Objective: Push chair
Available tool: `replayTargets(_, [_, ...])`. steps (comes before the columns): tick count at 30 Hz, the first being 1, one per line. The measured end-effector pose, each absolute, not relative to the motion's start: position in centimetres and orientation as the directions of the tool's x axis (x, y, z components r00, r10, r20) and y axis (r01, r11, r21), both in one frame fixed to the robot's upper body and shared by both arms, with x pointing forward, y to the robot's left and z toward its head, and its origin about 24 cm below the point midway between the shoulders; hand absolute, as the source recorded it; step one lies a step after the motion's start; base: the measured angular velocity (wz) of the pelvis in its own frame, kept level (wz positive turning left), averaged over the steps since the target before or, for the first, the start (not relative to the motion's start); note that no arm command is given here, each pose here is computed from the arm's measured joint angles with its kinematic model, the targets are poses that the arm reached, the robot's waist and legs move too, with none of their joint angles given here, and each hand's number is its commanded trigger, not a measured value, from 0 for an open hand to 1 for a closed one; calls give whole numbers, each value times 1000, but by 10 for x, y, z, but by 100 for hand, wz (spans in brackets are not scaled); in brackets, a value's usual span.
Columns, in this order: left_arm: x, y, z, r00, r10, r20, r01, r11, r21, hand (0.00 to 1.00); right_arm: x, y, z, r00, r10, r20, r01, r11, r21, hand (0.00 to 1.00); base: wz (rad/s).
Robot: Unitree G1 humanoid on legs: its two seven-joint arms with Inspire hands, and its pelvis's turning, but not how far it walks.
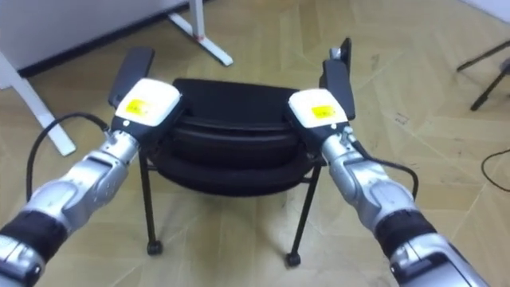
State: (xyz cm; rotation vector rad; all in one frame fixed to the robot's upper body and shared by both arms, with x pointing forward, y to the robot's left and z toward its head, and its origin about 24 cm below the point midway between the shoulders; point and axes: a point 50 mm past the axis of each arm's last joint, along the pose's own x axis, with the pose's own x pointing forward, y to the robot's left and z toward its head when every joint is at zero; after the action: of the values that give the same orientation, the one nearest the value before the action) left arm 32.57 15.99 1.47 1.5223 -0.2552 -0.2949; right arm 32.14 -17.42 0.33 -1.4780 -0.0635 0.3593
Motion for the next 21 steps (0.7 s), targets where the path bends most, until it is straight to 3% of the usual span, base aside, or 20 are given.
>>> replayTargets(5, [324,159,9,942,-335,-29,46,43,998,100,319,-176,1,943,278,-183,-205,49,-978,100,20])
replayTargets(12, [323,155,10,939,-345,-9,29,55,998,100,318,-180,0,946,264,-187,-204,41,-978,100,-19])
replayTargets(21, [339,150,35,930,-361,64,-52,44,998,100,327,-183,15,969,233,-77,-97,74,-993,100,-1])
